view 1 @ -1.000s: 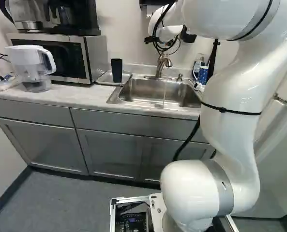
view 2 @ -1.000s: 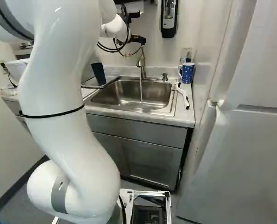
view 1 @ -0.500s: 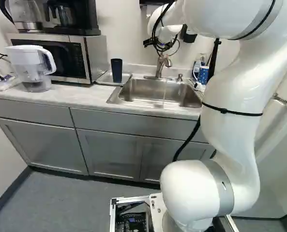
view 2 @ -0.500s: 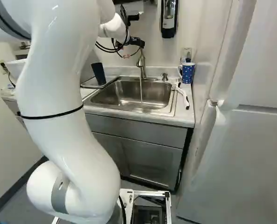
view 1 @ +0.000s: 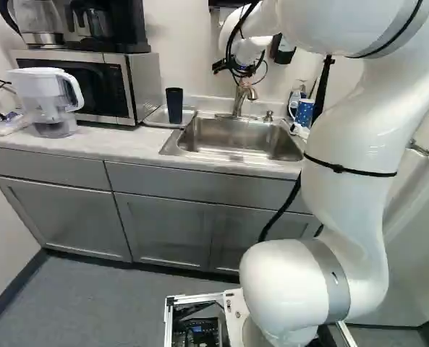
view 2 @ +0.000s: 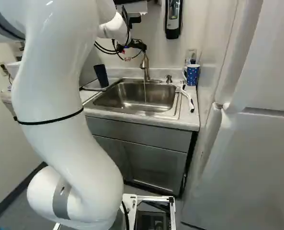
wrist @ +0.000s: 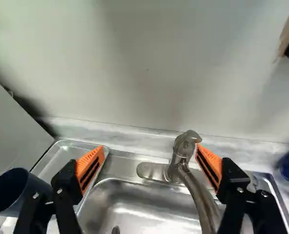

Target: Rinse the cup and place it in the tray

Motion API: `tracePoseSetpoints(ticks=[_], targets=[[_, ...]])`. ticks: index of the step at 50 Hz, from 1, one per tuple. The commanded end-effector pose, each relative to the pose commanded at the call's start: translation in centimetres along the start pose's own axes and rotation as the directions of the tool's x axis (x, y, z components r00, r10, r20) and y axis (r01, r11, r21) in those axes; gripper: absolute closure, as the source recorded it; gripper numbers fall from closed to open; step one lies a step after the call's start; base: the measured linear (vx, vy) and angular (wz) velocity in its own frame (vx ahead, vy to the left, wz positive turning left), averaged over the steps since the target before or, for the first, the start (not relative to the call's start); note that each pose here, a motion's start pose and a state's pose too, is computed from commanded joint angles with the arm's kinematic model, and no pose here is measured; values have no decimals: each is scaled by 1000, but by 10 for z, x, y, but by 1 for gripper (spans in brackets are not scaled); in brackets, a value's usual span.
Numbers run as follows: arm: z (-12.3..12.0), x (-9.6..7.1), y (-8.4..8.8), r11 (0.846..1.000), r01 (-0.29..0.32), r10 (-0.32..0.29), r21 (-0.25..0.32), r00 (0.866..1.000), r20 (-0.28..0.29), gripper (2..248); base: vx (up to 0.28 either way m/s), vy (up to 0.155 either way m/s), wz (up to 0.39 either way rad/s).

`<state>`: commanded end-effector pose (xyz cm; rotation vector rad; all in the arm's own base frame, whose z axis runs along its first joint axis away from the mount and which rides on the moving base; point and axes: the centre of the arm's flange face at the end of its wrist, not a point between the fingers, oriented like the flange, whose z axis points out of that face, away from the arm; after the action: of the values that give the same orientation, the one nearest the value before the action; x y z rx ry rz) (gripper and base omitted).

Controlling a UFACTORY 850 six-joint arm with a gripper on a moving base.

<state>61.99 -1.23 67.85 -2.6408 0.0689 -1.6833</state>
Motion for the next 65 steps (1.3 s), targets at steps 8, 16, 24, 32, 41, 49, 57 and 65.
tracePoseSetpoints(ticks=[8,16,24,32,41,49,57,65], targets=[[-6,-4,0,1000,0,0,0,1000,18,3,0,0,0],[-13,-8,2,1000,-1,1,-2,999,37,3,0,0,0],[-25,-14,8,1000,-6,6,-10,998,60,3,0,0,0],[-38,-21,16,1000,-11,13,-22,997,82,3,0,0,0],[-52,-29,25,999,-19,23,-37,994,106,3,0,0,0],[-65,-37,33,998,-26,32,-51,991,126,3,0,0,0],[-78,-44,41,997,-33,42,-65,988,149,3,0,0,0],[-91,-52,49,996,-40,54,-80,983,175,3,0,0,0]])
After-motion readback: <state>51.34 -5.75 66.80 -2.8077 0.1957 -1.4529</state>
